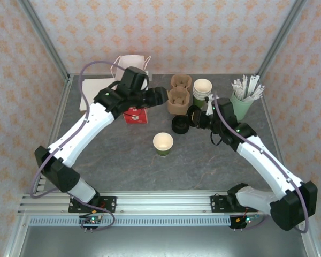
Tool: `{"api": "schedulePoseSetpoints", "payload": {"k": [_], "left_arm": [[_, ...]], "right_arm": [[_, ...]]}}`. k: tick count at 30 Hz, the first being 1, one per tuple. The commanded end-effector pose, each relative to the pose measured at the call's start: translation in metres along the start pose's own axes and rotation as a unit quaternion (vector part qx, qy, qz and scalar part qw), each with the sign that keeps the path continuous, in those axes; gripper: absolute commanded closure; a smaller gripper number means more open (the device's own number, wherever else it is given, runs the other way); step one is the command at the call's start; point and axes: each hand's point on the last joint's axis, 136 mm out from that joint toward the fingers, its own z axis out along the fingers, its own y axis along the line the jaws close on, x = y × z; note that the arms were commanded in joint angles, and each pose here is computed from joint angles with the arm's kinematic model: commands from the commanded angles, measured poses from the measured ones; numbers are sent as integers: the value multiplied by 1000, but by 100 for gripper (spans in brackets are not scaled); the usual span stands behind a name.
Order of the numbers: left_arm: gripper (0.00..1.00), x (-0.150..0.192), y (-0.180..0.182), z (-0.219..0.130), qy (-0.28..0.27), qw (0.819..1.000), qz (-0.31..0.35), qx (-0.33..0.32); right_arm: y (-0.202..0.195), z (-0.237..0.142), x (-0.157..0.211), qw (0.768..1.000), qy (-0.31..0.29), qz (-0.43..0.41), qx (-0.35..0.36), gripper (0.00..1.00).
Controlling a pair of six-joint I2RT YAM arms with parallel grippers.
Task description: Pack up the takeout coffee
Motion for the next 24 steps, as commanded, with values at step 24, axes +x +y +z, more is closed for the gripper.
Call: {"api": "schedulePoseSetpoints", "payload": {"k": [24], "left_arm": [[28,49,-36,-27,140,906,-390,85]], "right_arm": [[94,-45,-29,892,-105,-436,59,83]]}}
